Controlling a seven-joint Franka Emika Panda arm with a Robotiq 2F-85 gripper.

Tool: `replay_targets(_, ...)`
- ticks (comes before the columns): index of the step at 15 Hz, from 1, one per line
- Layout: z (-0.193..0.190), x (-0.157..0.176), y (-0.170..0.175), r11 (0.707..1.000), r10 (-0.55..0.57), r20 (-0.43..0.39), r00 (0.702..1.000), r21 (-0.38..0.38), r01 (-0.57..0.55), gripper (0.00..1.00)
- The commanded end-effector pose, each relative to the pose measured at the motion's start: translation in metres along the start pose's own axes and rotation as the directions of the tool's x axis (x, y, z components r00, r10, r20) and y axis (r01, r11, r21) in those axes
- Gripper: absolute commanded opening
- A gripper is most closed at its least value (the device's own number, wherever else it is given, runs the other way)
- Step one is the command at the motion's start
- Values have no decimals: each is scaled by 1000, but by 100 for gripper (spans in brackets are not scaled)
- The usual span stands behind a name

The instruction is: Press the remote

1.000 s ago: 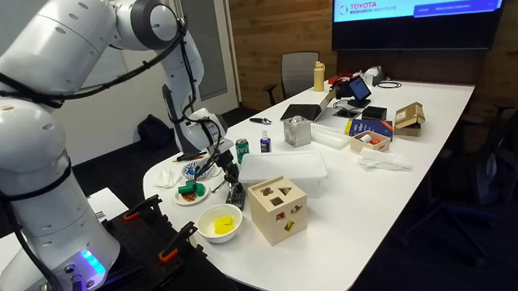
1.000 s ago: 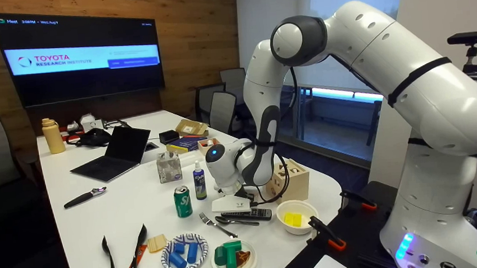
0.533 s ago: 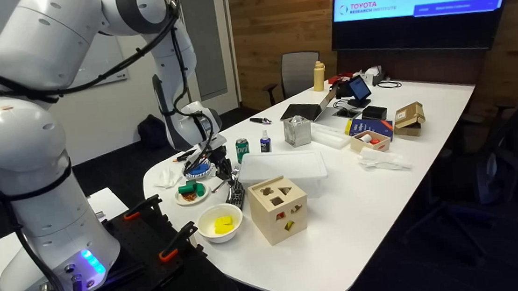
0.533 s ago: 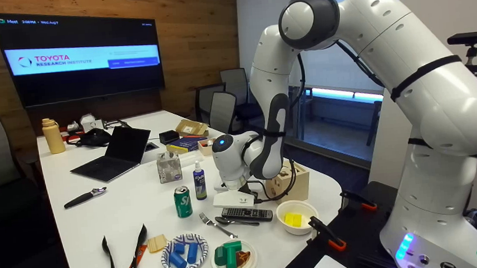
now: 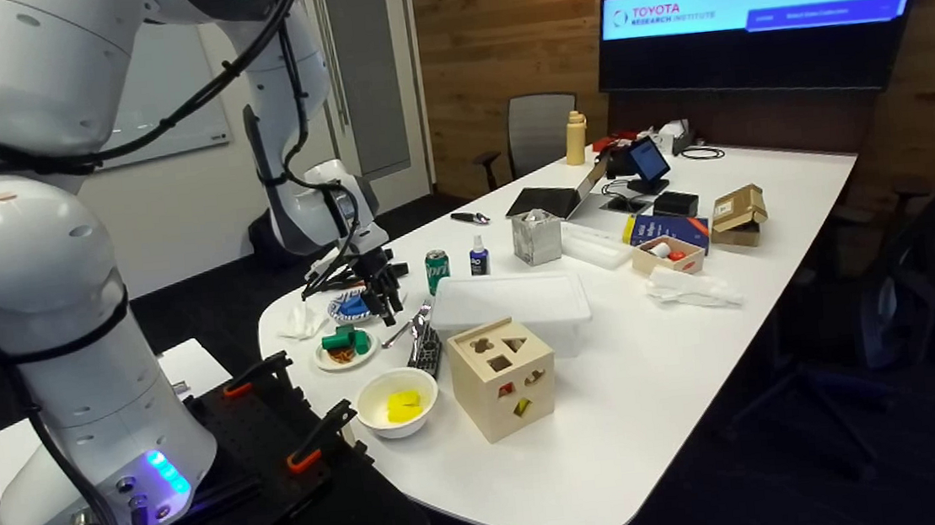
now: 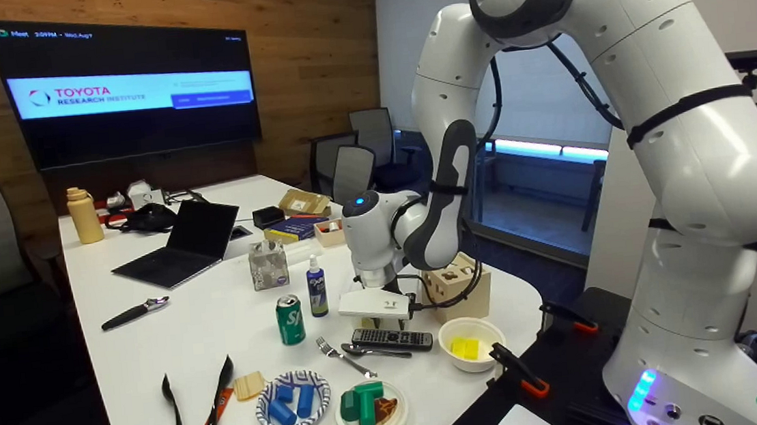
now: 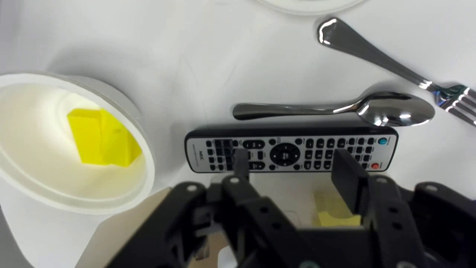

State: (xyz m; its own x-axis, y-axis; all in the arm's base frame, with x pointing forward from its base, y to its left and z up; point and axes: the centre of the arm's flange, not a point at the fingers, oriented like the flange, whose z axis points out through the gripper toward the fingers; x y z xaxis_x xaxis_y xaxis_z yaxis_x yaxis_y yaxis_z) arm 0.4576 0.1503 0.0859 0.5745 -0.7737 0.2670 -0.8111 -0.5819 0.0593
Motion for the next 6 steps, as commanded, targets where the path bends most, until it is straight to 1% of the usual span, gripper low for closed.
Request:
replay_targets(1,-37,2,9,1000,-12,51,999,1,12,93)
replay_targets(2,-41,1,9,1000,-16,61,998,3,15,99)
replay_targets(6,-46,-3,7,999,-44,68,997,-8,44,100)
